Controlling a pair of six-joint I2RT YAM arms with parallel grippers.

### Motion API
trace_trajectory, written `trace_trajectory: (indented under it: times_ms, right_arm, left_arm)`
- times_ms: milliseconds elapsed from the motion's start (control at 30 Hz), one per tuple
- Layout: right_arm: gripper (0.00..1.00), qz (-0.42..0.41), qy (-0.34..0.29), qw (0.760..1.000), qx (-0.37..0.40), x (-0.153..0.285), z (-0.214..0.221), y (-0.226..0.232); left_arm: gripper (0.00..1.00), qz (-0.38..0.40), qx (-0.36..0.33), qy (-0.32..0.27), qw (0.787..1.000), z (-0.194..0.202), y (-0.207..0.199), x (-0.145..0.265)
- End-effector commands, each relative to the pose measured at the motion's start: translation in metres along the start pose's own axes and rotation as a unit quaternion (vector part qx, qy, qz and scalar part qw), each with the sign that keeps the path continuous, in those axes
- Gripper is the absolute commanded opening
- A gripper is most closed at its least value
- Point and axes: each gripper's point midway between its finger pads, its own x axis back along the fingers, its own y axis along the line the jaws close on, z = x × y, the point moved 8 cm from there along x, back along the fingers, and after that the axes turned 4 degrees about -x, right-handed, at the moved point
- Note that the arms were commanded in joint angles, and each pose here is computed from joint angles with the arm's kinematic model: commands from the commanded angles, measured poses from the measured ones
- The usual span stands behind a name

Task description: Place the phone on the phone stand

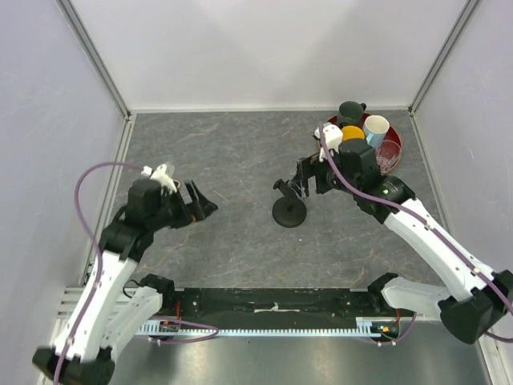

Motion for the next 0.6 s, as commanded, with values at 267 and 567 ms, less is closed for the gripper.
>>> trace_trajectory:
  times_ms: [267, 567]
  right_arm:
    - [0.81, -0.010, -0.011, 0.997, -0.078, -0.006, 0.046, 0.007]
    - [0.85, -0.093, -0.035, 0.984, -0.149, -0.018, 0.076, 0.024]
  left_arm:
    - [0.94, 0.143, 0.055, 0.033, 0.988, -0.089, -0.030, -0.076]
    - [1.00, 0.164, -0.047, 0.128, 0.977, -0.075, -0.081, -0.155]
